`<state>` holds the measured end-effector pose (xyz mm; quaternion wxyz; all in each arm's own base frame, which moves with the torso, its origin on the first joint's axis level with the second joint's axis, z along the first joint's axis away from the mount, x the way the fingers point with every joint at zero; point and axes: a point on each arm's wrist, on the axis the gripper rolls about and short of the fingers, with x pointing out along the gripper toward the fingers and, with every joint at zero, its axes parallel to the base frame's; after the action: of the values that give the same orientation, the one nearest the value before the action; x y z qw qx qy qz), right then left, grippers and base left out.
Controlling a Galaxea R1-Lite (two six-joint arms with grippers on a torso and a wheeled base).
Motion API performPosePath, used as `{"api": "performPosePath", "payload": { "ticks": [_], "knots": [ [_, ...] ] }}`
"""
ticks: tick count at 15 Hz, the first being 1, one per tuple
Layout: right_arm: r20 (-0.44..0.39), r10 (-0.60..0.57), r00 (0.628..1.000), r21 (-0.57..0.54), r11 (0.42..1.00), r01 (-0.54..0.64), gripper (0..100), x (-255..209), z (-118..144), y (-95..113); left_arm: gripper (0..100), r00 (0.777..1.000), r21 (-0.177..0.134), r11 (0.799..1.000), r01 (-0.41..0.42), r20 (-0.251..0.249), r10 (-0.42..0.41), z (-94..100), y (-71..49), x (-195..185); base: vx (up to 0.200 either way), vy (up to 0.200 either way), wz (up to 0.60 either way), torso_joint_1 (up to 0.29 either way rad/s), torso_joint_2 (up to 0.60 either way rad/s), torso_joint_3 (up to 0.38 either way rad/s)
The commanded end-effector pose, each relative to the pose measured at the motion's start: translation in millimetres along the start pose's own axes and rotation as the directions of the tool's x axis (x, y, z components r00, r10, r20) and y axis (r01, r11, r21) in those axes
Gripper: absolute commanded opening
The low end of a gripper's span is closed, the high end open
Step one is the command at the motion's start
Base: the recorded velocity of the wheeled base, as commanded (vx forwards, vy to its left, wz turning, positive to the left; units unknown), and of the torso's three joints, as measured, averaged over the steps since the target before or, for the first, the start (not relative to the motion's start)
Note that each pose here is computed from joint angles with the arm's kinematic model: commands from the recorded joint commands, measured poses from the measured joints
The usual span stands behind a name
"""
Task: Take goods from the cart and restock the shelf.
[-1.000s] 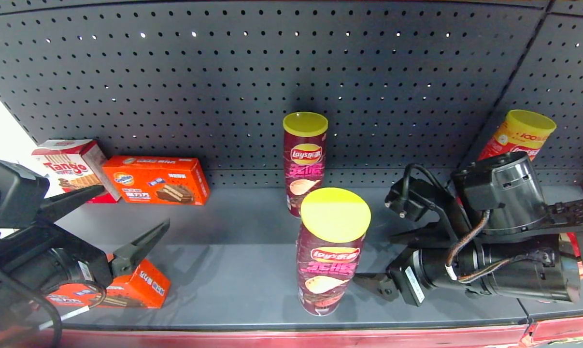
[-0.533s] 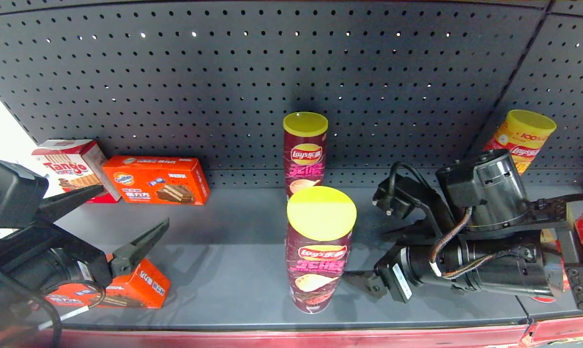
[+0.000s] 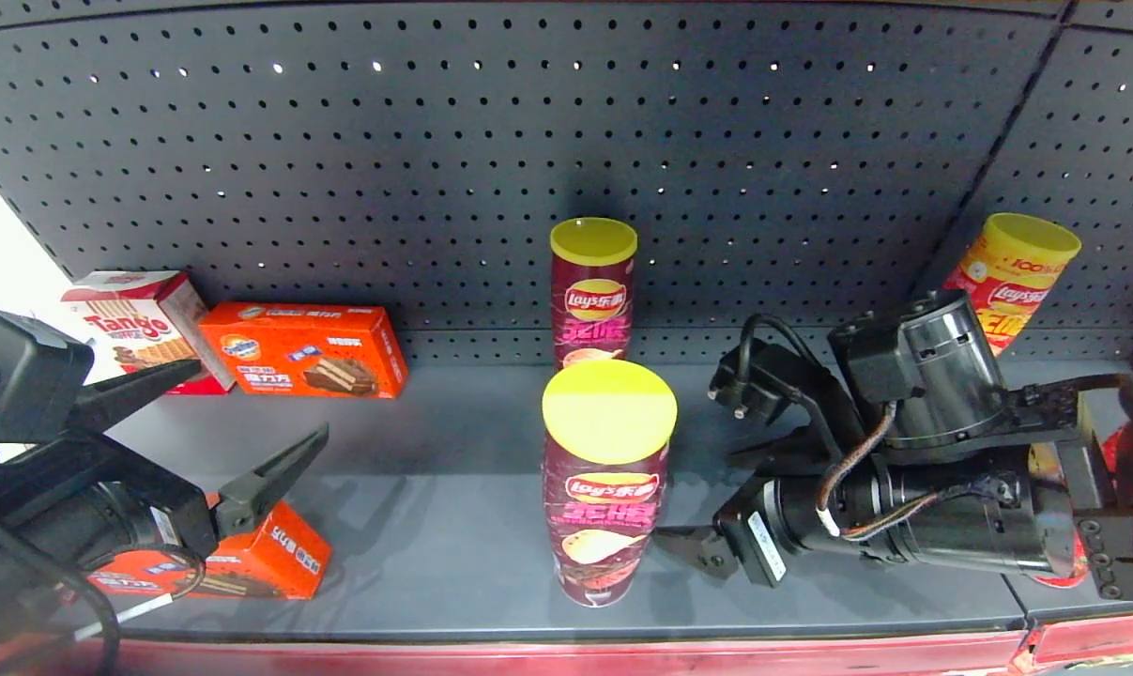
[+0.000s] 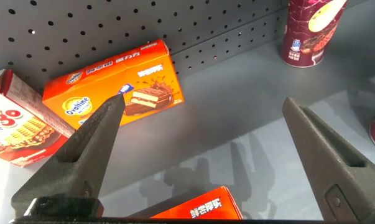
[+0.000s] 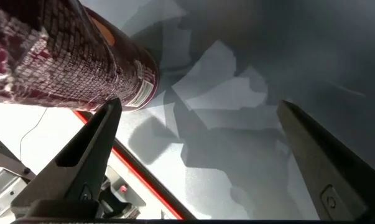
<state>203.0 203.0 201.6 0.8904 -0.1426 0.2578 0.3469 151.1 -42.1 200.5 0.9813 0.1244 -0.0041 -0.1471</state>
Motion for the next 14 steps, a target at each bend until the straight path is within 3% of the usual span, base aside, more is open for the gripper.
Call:
{"api": "performPosePath", "payload": {
  "ticks": [1,7,11,14],
  "knots": [
    [-0.003,0.003,1.0,-0.003,1.0,-0.003,100,3,1,1,100,1.0,0.0,1.0,0.0,0.001,0.0,0.2,0.0,0,0.0,0.0,0.0,0.0,0.0,0.0],
    [0.025,-0.007,1.0,0.004,1.0,0.006,100,-8,3,-1,100,1.0,0.0,1.0,0.004,0.0,-0.004,-0.3,-0.6,-1,0.0,0.0,0.0,0.0,0.0,0.0],
    [0.167,-0.056,0.984,0.041,0.998,0.05,100,-63,11,-14,100,1.0,-0.001,1.0,0.004,-0.012,-0.004,-4.9,-1.4,-4,0.0,0.0,0.0,0.0,0.0,0.0],
    [0.314,-0.083,0.946,0.05,0.996,0.071,100,-114,-4,-12,100,1.0,0.0,1.0,0.006,-0.01,-0.006,-4.8,-1.9,-5,0.0,0.0,0.0,0.0,0.0,0.0]
  ]
}}
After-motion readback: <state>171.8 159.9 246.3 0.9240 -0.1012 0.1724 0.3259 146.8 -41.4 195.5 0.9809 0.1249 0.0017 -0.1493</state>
